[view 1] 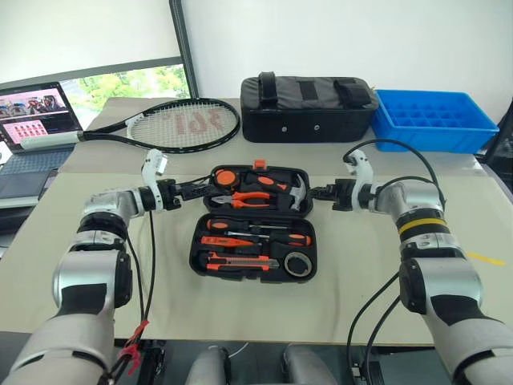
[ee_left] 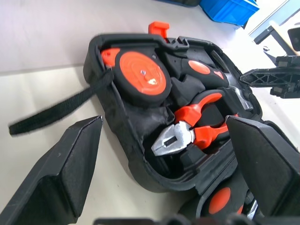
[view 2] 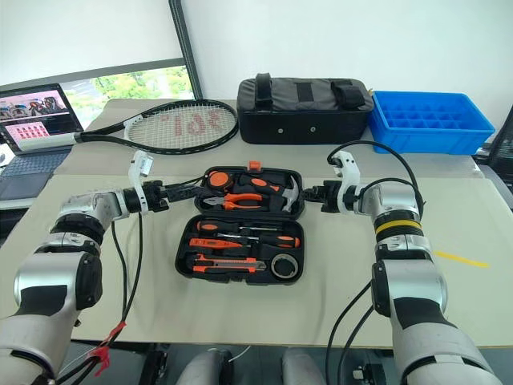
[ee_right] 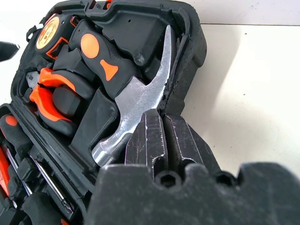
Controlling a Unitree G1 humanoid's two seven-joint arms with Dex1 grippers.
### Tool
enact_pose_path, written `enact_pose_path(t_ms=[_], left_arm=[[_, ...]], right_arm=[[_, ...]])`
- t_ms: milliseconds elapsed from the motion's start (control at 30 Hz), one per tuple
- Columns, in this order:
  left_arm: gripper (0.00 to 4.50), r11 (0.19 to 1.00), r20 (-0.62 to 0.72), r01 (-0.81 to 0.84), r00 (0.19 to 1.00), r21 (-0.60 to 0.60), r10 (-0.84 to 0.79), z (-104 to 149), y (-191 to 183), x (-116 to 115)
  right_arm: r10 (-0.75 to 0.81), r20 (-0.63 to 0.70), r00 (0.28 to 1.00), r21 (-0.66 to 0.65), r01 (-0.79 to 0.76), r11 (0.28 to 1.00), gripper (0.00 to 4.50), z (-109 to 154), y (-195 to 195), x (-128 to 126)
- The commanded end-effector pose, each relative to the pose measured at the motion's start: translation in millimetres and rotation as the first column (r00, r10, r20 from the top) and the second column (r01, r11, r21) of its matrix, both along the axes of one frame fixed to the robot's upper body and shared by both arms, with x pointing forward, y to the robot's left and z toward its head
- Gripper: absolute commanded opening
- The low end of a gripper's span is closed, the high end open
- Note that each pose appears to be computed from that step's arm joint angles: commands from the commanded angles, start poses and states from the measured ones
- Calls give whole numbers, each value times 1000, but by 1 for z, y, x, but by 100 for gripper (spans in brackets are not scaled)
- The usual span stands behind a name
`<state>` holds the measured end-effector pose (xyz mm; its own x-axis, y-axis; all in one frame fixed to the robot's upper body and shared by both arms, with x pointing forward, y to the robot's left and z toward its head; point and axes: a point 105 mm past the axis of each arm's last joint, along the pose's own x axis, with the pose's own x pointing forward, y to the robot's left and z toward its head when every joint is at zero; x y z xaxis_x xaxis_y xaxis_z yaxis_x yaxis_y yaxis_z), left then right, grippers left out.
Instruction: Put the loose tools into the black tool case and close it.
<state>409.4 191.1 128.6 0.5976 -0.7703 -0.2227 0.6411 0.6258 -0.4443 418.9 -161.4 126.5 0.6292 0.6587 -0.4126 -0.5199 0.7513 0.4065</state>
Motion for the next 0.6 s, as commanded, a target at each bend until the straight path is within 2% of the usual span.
enact_pose_path(t_ms=[33,333,367,600], left_arm=[[377,999,5,-19,1000,-31,19,6,-2,3],[40,996,-21,-84,996,-20,84,-1,-4,9],[13,996,-24,-84,996,-28,83,-1,-5,10],[5,997,-25,-51,998,-56,50,0,-14,9]], right_arm=[[56,123,991,49,-63,997,0,27,11,4],[98,182,978,62,-111,992,0,34,17,1],[106,185,977,65,-120,991,0,34,18,0],[137,213,967,69,-154,986,0,39,21,-4]])
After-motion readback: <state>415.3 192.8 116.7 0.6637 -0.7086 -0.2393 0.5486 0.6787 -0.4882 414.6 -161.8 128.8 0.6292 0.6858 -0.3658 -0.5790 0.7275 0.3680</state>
